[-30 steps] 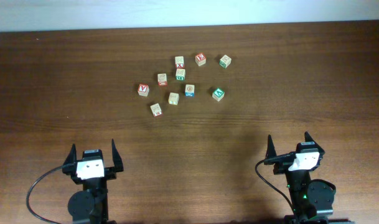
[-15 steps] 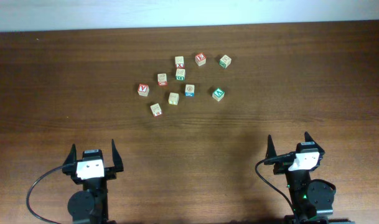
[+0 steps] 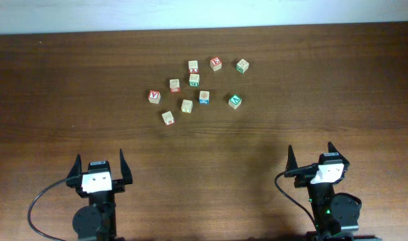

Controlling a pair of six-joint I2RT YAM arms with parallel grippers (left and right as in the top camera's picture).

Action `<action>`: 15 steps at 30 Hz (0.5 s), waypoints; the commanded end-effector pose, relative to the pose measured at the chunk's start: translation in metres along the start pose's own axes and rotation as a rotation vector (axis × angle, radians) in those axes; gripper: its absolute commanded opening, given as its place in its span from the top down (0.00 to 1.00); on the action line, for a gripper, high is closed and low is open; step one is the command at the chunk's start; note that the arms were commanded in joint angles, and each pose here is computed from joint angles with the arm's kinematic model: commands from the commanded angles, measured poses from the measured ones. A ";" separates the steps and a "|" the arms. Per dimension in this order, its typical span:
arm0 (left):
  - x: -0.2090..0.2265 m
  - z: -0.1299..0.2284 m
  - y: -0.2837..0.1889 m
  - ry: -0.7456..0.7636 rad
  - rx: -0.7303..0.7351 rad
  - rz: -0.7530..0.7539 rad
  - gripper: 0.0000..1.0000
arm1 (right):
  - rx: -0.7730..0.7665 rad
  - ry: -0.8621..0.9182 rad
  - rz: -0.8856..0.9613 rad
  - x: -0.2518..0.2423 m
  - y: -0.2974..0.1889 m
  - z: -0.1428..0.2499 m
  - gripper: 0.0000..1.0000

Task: Rotate 3 blocks

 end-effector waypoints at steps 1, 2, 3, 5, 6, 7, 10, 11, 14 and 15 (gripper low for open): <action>-0.001 -0.001 0.000 0.015 -0.014 0.008 0.01 | 0.003 0.001 0.004 0.001 0.001 0.003 0.01; -0.001 -0.002 0.000 0.015 -0.021 0.009 0.01 | 0.003 0.001 0.004 0.001 0.001 0.003 0.01; -0.001 -0.005 0.000 0.015 -0.034 0.010 0.01 | 0.004 0.000 0.004 0.001 0.001 0.003 0.01; -0.001 -0.010 0.000 0.014 -0.055 0.011 0.01 | 0.006 0.000 0.012 -0.001 0.001 0.003 0.01; -0.001 -0.010 0.000 0.014 -0.055 0.011 0.01 | 0.006 0.000 0.012 0.000 0.001 0.003 0.01; -0.001 -0.008 0.000 0.014 -0.049 0.011 0.01 | 0.006 0.000 0.011 0.000 0.001 0.003 0.01; -0.001 -0.008 0.000 0.014 -0.047 0.011 0.01 | 0.006 0.001 0.011 0.000 0.001 0.003 0.01; -0.001 -0.008 0.000 0.014 -0.047 0.011 0.01 | 0.005 0.001 0.011 0.000 0.001 0.003 0.01; -0.003 -0.009 0.000 0.011 -0.048 0.025 0.01 | 0.005 0.001 0.011 0.000 0.000 0.003 0.01; -0.004 -0.009 0.000 0.010 -0.048 0.026 0.01 | 0.004 0.000 0.011 0.000 0.000 0.003 0.01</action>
Point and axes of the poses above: each gripper's point midway between its finger pads, its own y axis out along the fingers, its own x axis along the line the jaws close on, z = x × y, the point moved 3 cm from there along -y, back along the fingers, and after that the axes turned 13 degrees about -y, right-handed, at the moved point
